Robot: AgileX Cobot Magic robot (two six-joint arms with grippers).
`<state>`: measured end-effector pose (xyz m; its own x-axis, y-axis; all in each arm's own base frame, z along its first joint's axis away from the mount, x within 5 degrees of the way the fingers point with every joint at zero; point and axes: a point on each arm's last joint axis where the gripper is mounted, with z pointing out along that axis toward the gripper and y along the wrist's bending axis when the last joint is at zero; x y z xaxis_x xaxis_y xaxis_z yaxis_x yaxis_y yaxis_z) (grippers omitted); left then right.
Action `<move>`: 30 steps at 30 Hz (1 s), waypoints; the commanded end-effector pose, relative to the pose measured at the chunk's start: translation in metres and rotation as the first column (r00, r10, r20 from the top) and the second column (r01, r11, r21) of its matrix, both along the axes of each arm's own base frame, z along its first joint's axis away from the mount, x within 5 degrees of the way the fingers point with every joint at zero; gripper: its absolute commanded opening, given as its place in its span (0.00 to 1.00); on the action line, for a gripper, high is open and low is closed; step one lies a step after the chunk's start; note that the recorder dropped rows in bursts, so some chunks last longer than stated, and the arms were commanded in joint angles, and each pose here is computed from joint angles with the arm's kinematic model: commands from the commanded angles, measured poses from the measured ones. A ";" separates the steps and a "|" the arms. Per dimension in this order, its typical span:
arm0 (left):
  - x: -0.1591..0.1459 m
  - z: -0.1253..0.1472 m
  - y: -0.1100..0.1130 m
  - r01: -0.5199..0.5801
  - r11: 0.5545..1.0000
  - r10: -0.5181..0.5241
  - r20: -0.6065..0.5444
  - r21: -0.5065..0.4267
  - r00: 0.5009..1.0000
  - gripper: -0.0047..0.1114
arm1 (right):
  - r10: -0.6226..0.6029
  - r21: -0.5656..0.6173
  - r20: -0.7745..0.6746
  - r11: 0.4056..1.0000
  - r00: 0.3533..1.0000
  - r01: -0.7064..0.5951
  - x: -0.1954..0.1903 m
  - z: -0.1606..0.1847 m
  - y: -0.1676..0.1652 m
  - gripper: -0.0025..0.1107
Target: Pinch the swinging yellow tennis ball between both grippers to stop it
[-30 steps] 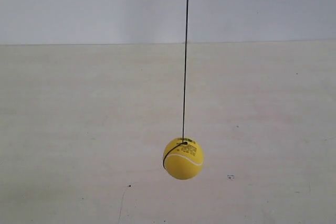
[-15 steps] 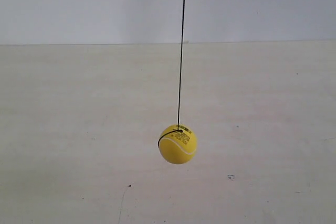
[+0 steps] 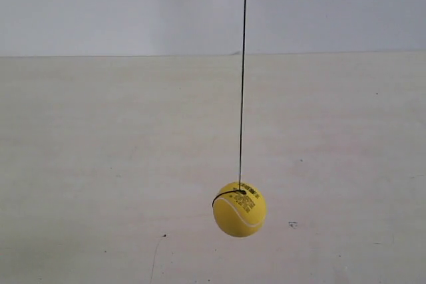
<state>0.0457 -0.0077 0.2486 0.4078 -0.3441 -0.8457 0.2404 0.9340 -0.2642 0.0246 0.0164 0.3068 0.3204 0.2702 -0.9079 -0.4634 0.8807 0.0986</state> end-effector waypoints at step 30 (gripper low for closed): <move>0.009 -0.062 0.010 -0.044 0.897 0.312 -0.558 0.440 0.769 0.08 | 0.014 -0.001 0.021 1.000 1.000 -0.014 -0.002 0.001 0.001 0.02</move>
<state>0.0546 0.0025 0.1875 -0.2061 0.0804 -0.9752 -0.0233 0.9959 0.0871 0.0238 0.0171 0.3077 0.3261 0.2774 -0.9037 -0.4745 0.8748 0.0973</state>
